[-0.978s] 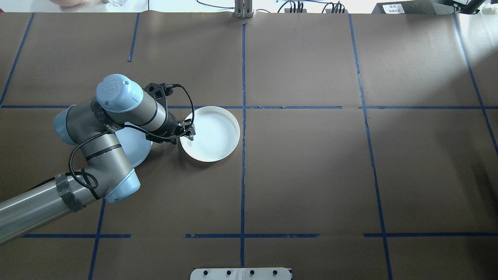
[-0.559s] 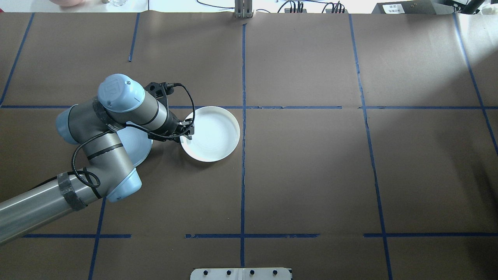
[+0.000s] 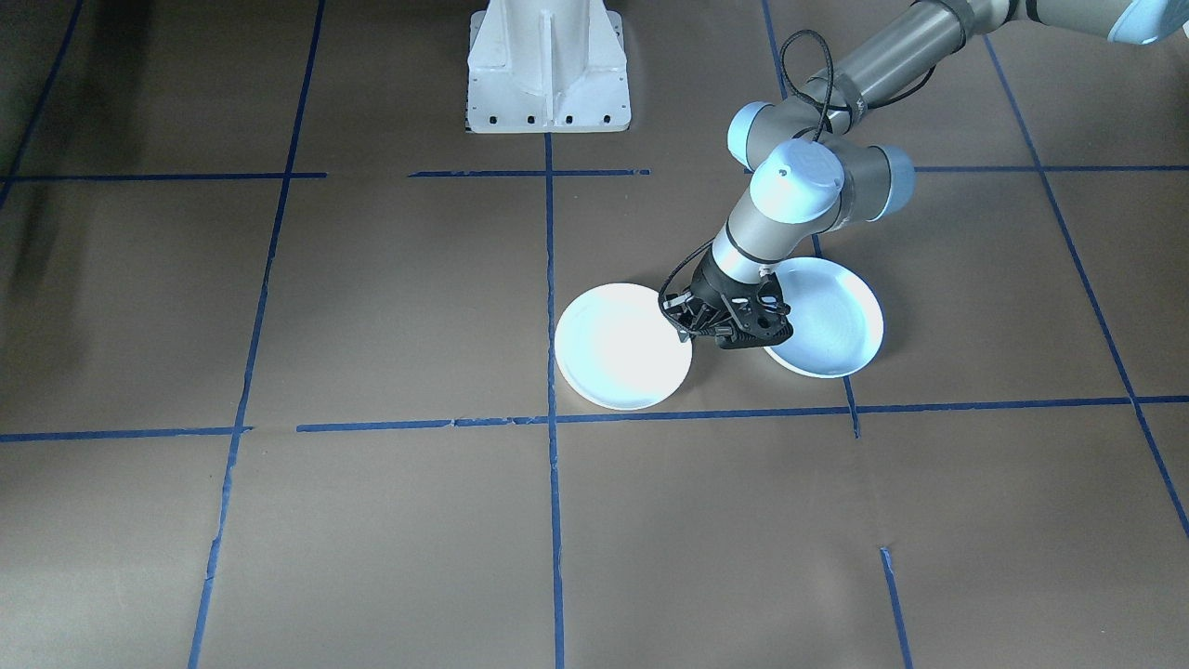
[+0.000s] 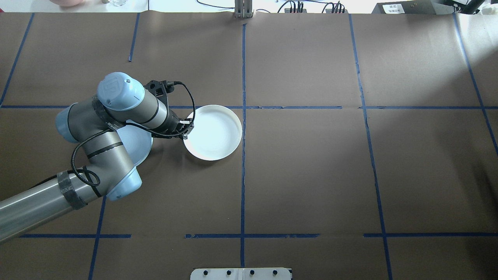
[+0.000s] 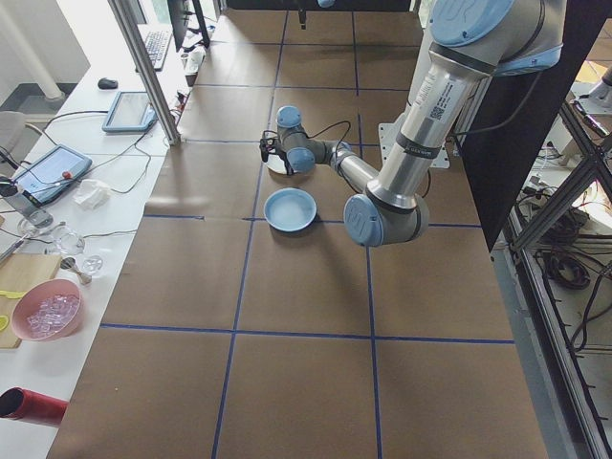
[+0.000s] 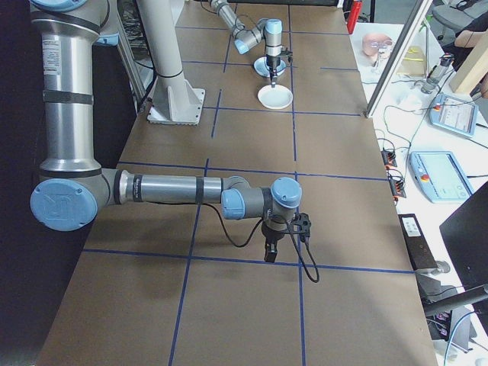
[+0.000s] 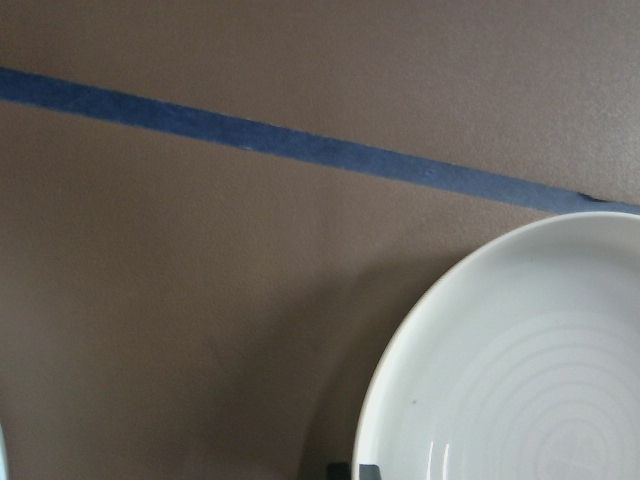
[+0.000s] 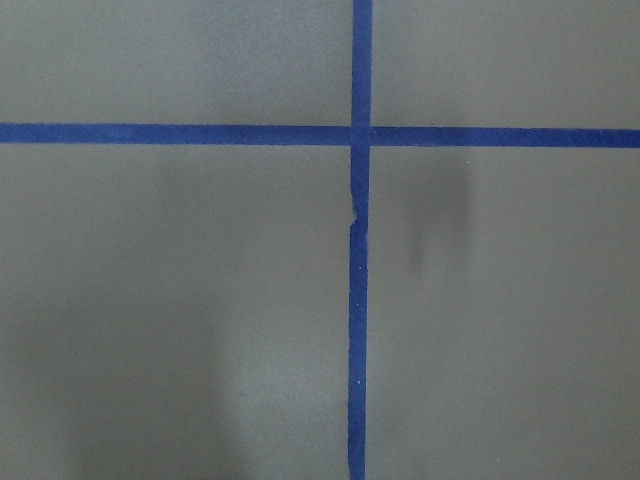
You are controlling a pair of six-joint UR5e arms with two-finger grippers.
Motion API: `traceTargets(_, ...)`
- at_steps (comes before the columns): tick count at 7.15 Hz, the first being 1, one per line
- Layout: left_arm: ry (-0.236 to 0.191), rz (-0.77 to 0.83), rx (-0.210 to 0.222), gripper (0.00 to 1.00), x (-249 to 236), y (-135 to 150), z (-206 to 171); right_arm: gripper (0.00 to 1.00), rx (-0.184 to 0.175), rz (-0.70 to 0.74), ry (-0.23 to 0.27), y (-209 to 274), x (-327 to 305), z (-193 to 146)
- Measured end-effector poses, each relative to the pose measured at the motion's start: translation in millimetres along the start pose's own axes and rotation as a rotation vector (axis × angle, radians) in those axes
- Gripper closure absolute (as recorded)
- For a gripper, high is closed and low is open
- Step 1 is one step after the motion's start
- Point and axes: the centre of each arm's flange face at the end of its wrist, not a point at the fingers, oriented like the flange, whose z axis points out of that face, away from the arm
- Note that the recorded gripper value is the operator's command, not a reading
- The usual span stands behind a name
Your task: Stack plate in center
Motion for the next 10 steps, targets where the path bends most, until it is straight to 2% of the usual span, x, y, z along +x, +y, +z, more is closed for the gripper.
traceTargets(3,0.043,-0.003,0.022,1.00,-26.2,-38.1,-54.9,0.00,0.000,0.000,0.000,0.0,0.0,0.0)
traceTargets(5,0.060,0.029,0.022,1.00,-64.5,-46.4,-92.2,0.00,0.000,0.000,0.000,0.0,0.0,0.0)
traceTargets(7,0.042,0.068,0.017,1.00,-121.6,-54.5,-114.4,0.00,0.000,0.000,0.000,0.0,0.0,0.0)
traceTargets(10,0.011,0.120,0.026,1.00,-202.7,-43.8,-124.8,0.00,0.000,0.000,0.000,0.0,0.1,0.1)
